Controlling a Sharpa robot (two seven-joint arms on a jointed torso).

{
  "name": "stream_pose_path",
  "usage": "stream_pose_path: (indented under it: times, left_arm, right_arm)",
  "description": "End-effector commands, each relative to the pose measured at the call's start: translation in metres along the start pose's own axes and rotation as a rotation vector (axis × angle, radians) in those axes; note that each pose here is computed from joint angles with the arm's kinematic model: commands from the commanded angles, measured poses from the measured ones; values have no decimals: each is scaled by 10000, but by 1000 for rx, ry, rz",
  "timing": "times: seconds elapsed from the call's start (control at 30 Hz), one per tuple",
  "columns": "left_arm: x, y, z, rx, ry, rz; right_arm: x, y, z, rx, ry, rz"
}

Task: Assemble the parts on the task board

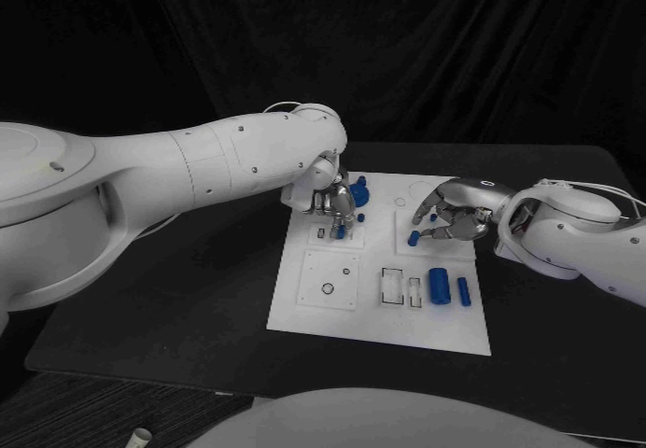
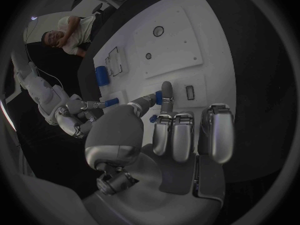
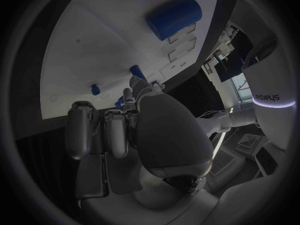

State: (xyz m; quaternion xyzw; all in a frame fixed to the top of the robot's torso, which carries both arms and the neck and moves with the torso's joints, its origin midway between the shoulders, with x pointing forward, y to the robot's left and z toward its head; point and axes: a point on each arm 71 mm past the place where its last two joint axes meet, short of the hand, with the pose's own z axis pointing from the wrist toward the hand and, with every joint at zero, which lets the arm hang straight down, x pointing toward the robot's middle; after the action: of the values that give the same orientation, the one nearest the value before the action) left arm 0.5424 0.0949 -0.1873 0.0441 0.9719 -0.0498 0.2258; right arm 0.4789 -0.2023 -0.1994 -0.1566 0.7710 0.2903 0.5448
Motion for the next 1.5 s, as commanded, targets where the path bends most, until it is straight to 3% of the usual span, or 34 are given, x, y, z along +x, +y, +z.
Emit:
stream_pose_path:
  times: [0.03, 1.5]
  left_arm:
    - [16, 22, 7, -37, 14, 3]
    - [10, 124, 5, -55, 15, -9]
  right_arm:
    - [17, -10, -1, 16, 10, -4]
    - [46, -20, 0, 29, 44, -3]
